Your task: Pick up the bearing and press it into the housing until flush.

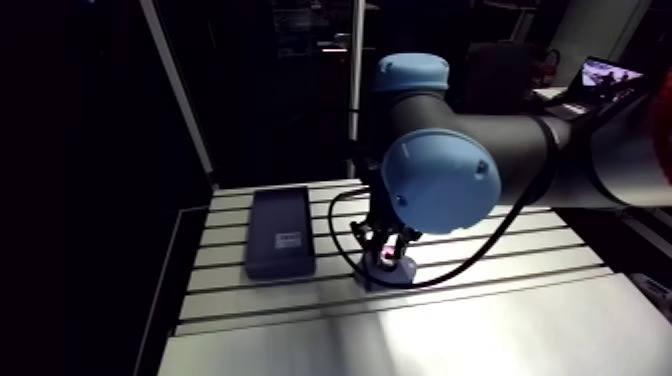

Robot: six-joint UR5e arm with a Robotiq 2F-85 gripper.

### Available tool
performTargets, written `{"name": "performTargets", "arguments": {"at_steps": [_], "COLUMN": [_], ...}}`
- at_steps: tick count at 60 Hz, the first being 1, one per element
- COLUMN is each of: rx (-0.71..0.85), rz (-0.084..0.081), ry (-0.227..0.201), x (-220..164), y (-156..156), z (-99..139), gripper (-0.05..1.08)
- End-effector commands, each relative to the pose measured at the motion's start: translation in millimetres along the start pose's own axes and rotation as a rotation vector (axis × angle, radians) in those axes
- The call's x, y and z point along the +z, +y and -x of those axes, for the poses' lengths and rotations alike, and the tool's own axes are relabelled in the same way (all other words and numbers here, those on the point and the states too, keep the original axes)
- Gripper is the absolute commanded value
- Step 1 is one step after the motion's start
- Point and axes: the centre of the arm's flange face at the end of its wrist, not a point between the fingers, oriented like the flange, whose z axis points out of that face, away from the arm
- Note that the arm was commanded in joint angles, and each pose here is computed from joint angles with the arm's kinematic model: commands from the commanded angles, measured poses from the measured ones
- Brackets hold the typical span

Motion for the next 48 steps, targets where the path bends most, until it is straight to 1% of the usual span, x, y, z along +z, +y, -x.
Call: {"name": "performTargets", "arguments": {"at_steps": [1,18,28,48], "rx": [-0.013,-0.014,-0.015,-0.014], "rz": [0.002,0.002,-0.002,0.0], "ry": [0.008,0.006,0.004,0.005], "x": [0.8,2.3,3.5,2.8], "y": [-0.1,-0.6,-1.0,-0.9], "z": [1.1,2.4,2.8,3.0], "gripper": [0.82,0.82,0.82,0.82]}}
